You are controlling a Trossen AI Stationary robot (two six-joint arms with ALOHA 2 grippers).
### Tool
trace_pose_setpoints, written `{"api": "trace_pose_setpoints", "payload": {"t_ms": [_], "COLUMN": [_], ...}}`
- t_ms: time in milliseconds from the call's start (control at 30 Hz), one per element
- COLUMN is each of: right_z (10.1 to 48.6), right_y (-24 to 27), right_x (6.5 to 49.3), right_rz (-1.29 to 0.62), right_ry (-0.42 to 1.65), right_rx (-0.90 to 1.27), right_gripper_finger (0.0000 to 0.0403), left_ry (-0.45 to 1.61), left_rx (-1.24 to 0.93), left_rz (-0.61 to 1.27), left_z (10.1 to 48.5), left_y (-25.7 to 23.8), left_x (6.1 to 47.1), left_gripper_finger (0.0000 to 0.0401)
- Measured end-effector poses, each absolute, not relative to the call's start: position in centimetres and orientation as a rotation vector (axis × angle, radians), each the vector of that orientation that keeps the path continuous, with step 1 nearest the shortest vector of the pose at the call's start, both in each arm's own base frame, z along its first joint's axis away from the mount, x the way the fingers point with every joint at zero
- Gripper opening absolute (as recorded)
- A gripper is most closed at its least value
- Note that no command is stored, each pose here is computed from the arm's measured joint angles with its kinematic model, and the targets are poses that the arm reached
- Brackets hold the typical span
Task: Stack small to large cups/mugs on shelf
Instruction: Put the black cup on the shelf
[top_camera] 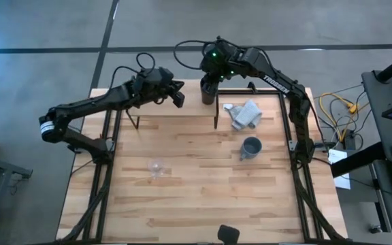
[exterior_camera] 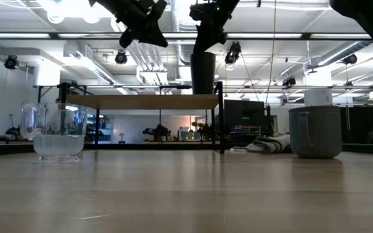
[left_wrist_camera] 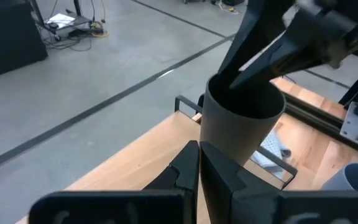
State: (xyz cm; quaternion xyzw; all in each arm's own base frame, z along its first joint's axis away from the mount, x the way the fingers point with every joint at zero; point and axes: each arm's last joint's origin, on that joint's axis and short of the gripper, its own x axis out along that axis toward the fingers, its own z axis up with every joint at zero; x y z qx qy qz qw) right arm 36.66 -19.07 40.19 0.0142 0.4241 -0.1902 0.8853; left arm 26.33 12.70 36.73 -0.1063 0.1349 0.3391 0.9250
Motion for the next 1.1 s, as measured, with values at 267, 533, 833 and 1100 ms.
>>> {"api": "trace_pose_setpoints", "payload": {"t_ms": [267,533,833,1100], "right_z": [39.6,39.3,38.4,37.1], "right_y": [-19.5,-19.4,-19.4,-19.6], "right_x": [37.1,37.0,37.4,38.2], "right_rz": [-0.441,-0.432,-0.403,-0.403], "right_ry": [0.895,0.926,0.925,0.91], "right_rx": [-0.004,0.025,0.089,0.087], "right_gripper_finger": [0.001,0.0008,0.0008,0.0008], "left_ry": [0.229,0.228,0.228,0.242], "left_rx": [-0.214,-0.213,-0.213,-0.171], "left_rz": [0.692,0.692,0.691,0.686], "left_z": [37.9,38.0,38.0,38.0], "left_y": [12.2,12.2,12.2,12.2], "left_x": [25.3,25.2,25.2,25.2], "left_gripper_finger": [0.0,0.0,0.0,0.0]}}
